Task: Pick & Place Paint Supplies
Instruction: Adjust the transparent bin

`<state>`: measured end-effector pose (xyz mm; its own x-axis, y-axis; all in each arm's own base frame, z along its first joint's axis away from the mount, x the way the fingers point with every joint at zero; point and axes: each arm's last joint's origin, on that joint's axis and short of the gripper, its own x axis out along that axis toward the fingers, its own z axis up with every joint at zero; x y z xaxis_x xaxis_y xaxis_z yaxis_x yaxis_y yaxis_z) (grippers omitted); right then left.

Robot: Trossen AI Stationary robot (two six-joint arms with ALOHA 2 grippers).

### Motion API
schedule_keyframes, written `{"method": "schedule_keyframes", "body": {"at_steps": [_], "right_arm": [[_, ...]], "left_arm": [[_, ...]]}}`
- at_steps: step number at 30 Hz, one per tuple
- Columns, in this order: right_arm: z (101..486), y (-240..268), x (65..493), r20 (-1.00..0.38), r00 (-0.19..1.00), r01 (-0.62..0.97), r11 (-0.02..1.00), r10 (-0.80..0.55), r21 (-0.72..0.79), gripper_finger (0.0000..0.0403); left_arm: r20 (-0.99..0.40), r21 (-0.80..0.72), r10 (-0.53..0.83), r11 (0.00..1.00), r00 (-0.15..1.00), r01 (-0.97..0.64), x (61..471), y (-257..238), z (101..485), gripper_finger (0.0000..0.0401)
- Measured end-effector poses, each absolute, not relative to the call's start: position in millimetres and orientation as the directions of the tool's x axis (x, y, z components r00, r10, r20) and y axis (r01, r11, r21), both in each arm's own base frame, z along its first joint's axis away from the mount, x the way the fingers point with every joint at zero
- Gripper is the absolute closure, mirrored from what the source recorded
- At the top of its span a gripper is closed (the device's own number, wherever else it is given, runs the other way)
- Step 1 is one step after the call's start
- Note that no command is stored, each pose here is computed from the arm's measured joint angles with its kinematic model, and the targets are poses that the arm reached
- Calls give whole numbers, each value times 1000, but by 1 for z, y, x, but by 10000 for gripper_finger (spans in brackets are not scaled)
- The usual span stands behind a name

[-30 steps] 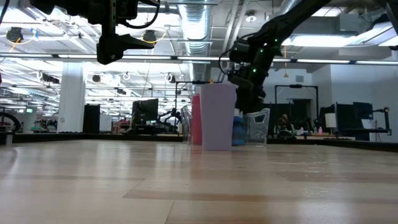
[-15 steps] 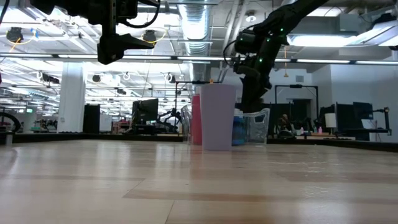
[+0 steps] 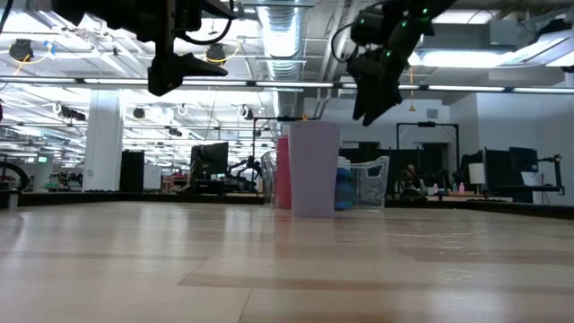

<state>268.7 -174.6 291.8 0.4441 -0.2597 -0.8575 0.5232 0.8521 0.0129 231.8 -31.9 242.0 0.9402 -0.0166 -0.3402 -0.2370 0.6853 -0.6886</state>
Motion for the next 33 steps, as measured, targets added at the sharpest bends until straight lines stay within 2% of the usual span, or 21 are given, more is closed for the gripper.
{"method": "schedule_keyframes", "body": {"at_steps": [8, 12, 19, 23, 27, 29, 31, 33], "right_arm": [[312, -142, 263, -852, 472, 569, 817, -227, 97, 157], [319, -121, 264, -848, 492, 588, 794, -199, 154, 164], [323, -86, 273, -844, 519, 570, 791, -139, 220, 185], [320, -69, 273, -871, 482, 587, 774, -99, 237, 205], [318, -60, 270, -899, 430, 624, 748, -84, 228, 251], [315, -61, 267, -912, 400, 640, 738, -84, 213, 294], [307, -66, 266, -915, 397, 651, 726, -73, 224, 356], [297, -73, 262, -901, 433, 650, 705, -36, 284, 388]], "left_arm": [[-342, -658, -15, 718, 940, -228, 232, -29, 242, 93], [-385, -636, 33, 715, 923, -291, 232, -17, 238, 101], [-447, -518, 189, 742, 874, -425, 232, 26, 230, 140], [-466, -595, 140, 681, 873, -427, 240, 58, 216, 178], [-459, -704, 52, 588, 887, -398, 255, 76, 194, 230], [-442, -736, 46, 553, 896, -392, 263, 81, 186, 258], [-411, -768, 50, 520, 910, -375, 271, 84, 179, 287], [-360, -800, 58, 494, 931, -340, 277, 86, 177, 312]]}}
